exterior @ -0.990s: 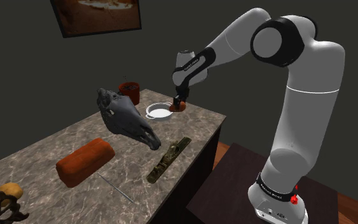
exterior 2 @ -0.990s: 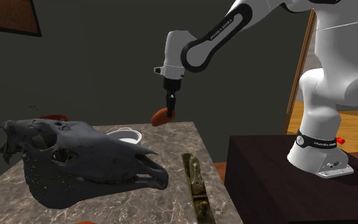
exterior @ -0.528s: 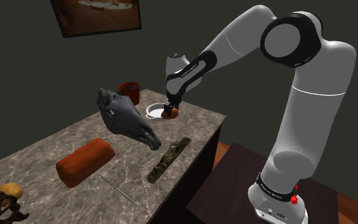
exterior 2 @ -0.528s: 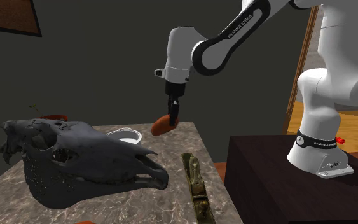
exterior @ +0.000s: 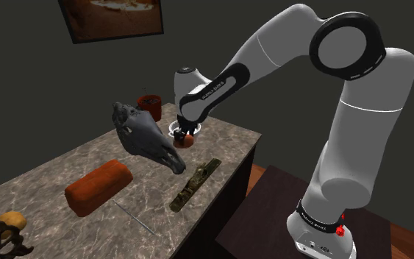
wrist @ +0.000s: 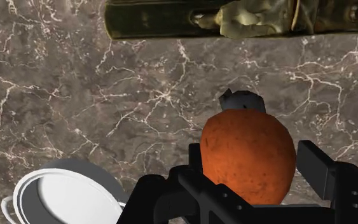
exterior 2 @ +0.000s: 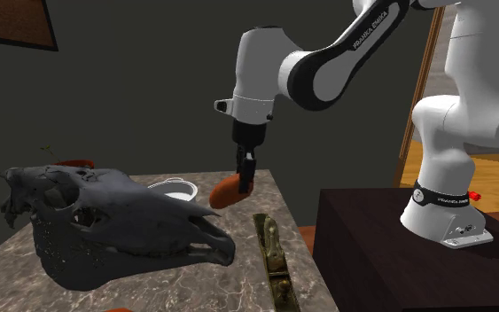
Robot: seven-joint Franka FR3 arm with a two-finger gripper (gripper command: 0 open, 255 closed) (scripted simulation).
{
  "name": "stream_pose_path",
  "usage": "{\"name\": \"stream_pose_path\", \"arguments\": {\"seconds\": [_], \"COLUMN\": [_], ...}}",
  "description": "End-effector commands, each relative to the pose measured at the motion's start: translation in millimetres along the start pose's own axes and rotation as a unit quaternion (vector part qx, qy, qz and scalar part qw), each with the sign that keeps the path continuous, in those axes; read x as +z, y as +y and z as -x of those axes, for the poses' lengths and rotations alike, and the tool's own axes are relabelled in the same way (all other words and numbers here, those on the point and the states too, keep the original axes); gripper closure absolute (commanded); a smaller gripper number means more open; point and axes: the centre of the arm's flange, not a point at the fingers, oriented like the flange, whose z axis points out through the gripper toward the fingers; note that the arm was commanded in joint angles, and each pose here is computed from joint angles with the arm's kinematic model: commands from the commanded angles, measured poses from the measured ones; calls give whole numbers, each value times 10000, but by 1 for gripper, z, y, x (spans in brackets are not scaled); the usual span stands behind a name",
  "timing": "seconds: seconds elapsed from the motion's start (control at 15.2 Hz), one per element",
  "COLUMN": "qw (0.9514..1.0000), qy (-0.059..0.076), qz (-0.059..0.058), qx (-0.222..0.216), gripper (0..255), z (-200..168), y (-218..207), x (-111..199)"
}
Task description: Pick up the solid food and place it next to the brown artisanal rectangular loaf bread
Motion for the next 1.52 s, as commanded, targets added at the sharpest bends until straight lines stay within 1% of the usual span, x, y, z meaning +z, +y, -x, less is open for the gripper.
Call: {"name": "stream_pose_path", "arguments": {"seconds": [0.0,1.06,1.45], "qw": [10000,10000,10000], "qy": [0,0,0], "qz": [-1,-1,-1], "qx": [1,1,1], "gripper": [255,255,255], "z": [-2,-2,2], "y": [-27,-241,-244], "x": [-1,-21,11]}}
